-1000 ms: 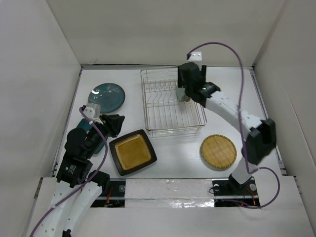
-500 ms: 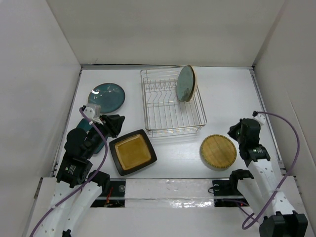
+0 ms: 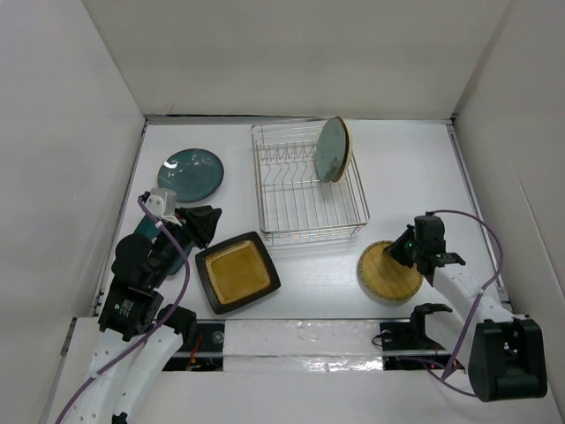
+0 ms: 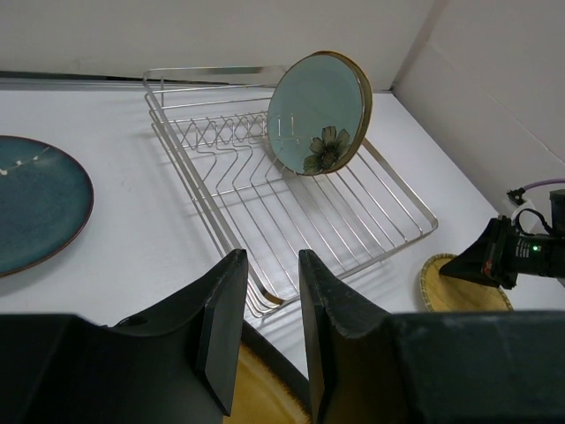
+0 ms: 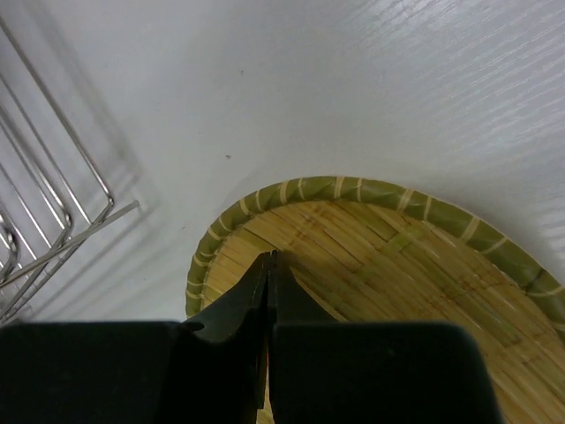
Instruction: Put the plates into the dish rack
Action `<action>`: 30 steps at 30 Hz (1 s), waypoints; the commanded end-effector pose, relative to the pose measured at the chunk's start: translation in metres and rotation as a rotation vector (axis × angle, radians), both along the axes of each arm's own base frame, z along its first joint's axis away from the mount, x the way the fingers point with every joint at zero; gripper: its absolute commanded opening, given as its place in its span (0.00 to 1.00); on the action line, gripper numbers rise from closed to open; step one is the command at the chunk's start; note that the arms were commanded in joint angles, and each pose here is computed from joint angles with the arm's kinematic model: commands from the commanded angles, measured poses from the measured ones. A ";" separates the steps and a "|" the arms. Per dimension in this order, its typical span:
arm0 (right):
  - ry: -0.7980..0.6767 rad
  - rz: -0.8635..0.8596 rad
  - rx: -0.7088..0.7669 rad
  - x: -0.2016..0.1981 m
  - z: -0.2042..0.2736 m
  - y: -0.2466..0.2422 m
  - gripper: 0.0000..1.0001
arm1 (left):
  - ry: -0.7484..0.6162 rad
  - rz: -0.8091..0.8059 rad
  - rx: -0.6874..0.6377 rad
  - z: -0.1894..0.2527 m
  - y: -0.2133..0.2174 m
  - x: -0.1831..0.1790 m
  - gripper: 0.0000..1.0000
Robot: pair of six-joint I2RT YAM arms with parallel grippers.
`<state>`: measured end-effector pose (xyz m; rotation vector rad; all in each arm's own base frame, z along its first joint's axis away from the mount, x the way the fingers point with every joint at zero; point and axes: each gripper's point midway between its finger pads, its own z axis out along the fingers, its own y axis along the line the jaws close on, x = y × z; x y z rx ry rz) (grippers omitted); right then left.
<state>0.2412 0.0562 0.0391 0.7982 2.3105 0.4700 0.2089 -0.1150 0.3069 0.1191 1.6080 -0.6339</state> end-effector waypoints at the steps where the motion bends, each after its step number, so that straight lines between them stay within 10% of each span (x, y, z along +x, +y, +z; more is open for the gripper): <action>1: -0.063 0.009 0.021 0.025 0.011 0.006 0.03 | -0.049 0.008 -0.013 0.015 0.002 -0.001 0.27; 23: -0.450 -0.264 -0.110 0.209 0.085 -0.082 0.00 | -0.016 0.026 0.002 0.009 0.002 0.008 0.27; 30: -0.472 -0.387 -0.172 0.143 0.117 -0.095 0.61 | -0.019 0.022 -0.001 0.010 0.002 0.007 0.27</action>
